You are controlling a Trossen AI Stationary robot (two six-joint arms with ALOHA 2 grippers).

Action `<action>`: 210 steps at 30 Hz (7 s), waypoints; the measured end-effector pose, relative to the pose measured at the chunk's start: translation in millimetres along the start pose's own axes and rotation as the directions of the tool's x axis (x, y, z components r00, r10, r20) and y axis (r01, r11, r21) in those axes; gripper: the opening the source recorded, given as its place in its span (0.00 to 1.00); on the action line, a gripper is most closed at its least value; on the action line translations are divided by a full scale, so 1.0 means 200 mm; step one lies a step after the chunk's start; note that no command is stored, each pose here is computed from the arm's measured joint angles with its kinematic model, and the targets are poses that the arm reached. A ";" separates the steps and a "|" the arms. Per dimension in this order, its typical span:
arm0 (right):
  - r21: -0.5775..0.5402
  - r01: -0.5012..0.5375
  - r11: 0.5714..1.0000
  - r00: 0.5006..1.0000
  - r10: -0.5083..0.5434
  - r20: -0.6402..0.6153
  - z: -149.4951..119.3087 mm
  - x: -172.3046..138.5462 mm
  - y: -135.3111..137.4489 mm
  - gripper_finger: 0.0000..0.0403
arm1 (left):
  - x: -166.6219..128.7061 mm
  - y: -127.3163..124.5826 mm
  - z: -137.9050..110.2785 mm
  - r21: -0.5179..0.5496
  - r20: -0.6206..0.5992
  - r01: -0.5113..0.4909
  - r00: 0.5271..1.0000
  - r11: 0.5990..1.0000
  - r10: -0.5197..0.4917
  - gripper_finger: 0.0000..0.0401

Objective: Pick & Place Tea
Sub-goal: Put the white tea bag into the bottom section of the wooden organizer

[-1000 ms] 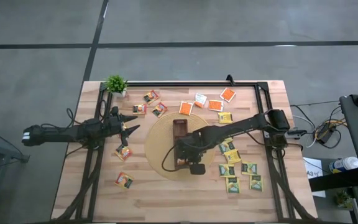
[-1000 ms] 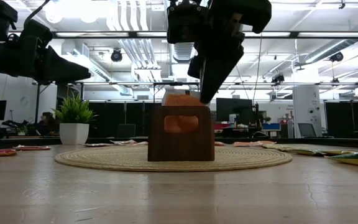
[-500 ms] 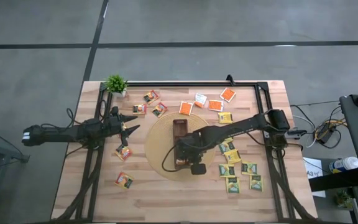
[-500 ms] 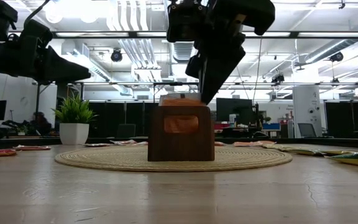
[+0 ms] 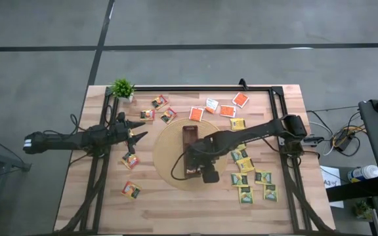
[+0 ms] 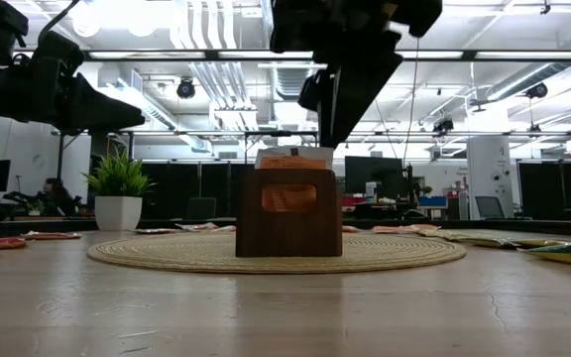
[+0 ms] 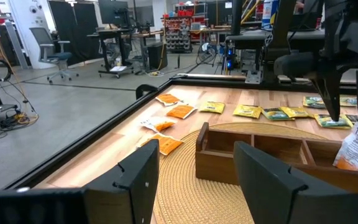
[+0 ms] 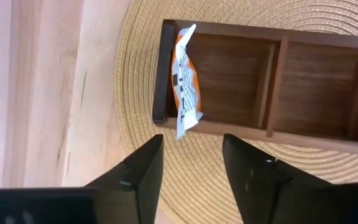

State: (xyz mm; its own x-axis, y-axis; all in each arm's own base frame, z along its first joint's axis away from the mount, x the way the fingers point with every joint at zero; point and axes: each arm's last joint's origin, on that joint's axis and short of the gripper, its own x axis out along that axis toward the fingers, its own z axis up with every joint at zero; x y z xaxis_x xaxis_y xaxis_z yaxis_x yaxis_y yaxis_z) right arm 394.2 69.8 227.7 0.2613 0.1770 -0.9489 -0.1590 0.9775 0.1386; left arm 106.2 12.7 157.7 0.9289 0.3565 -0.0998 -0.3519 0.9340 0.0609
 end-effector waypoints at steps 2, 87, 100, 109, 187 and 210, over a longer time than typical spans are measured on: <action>-0.010 0.001 1.000 1.000 -0.001 -0.014 0.00 -0.03 0.00 0.44 | 0.00 0.00 0.00 0.000 0.000 0.000 1.000 1.000 0.000 0.50; 0.263 0.152 0.953 0.971 -0.193 0.138 -0.66 -0.09 -1.76 0.33 | 0.00 0.00 0.00 0.000 0.000 -0.001 1.000 1.000 0.001 0.50; 0.235 0.220 0.947 0.959 -0.254 0.125 -0.65 -0.07 -1.80 0.32 | 0.00 0.00 0.00 0.000 -0.001 -0.001 1.000 1.000 0.001 0.50; 0.246 0.232 0.941 0.953 -0.270 0.135 -0.65 -0.07 -1.81 0.30 | 0.00 0.00 0.00 0.000 0.000 -0.001 1.000 1.000 0.001 0.50; 0.151 0.616 0.773 0.787 -0.613 -0.074 -0.24 -0.25 -0.88 0.02 | 0.00 0.00 0.00 0.000 0.000 0.000 1.000 1.000 0.000 0.50; -0.013 0.586 0.810 0.808 -0.583 0.088 -0.12 -0.26 -0.17 0.02 | 0.00 0.00 0.00 0.000 0.000 -0.001 1.000 1.000 0.001 0.50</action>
State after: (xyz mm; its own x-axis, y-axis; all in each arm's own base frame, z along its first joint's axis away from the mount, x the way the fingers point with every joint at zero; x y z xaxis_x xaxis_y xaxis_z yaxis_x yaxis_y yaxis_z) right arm 363.1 24.9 265.1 0.3871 -0.4166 -0.8225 0.0123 0.8944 -0.4472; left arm 106.2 12.8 157.7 0.9285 0.3576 -0.0998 -0.3530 0.9336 0.0607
